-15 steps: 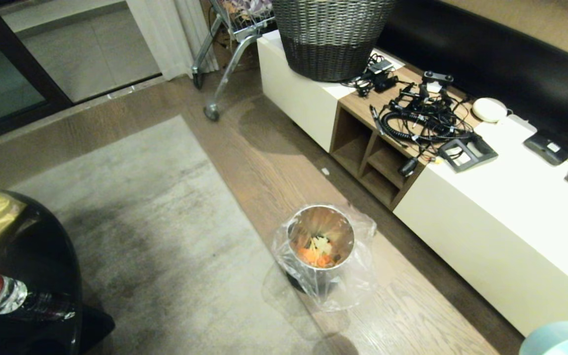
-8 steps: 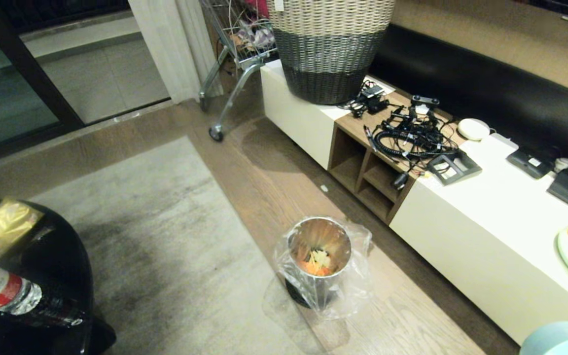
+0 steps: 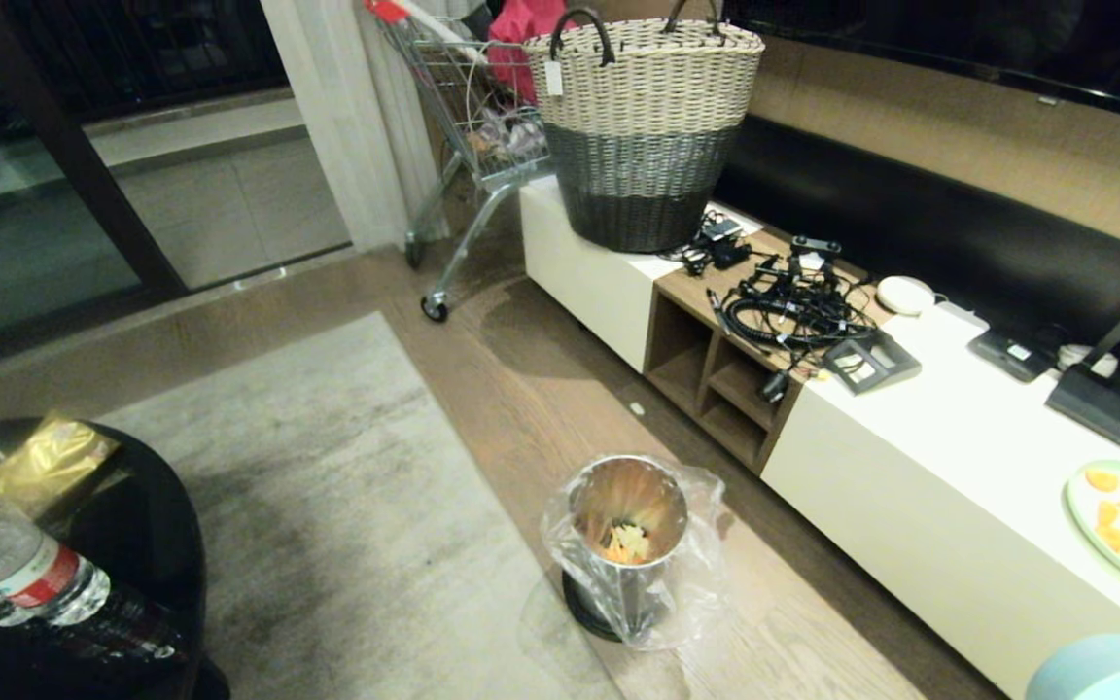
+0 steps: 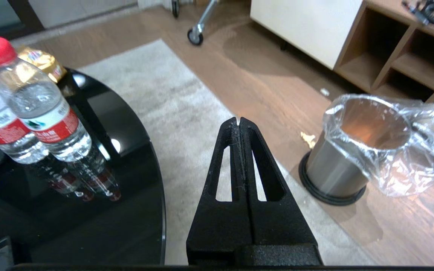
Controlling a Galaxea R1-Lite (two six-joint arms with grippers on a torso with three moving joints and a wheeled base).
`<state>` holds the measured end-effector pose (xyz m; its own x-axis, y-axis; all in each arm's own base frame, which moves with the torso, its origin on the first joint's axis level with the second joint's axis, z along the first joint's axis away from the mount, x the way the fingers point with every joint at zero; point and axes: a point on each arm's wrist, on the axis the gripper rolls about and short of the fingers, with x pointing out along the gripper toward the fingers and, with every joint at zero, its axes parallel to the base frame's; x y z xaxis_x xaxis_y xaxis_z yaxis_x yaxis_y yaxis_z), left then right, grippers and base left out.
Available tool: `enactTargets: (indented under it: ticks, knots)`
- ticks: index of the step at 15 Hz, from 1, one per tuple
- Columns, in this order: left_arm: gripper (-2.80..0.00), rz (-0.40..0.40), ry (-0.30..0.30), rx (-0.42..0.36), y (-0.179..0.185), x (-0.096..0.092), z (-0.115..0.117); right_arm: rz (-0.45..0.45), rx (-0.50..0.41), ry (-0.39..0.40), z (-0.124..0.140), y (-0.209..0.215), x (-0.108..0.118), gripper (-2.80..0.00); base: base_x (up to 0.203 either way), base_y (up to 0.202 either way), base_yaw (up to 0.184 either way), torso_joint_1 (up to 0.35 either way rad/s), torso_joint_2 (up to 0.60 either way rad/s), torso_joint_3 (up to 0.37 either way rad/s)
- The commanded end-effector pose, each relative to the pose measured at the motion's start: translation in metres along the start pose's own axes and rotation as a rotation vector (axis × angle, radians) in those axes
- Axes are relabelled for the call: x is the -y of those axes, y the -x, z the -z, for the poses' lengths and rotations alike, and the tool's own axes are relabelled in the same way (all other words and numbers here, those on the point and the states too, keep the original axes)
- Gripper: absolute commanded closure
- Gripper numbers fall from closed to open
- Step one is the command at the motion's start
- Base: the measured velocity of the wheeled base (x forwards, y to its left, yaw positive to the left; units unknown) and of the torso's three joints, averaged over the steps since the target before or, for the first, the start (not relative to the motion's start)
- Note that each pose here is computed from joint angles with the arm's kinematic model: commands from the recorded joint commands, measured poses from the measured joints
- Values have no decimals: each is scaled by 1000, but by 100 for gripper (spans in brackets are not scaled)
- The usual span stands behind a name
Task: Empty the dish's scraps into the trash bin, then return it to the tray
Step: Put the bowl back to the table
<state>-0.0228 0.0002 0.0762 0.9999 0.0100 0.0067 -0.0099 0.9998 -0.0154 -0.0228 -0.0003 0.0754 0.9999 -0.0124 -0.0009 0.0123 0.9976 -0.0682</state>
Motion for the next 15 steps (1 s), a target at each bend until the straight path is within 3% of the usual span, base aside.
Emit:
enactTargets:
  ticks: [1,6,15]
  knots:
    - [0,-1,0,1,0,0,0,0,0,1,0,0,0,0,0,0,0,9,-2,203]
    - [0,1,0,1,0,0,0,1,-1,1,0,0,0,0,0,0,0,-5,2,201]
    - [0,1,0,1,0,0,0,1,1,1,0,0,0,0,0,0,0,2,1,34]
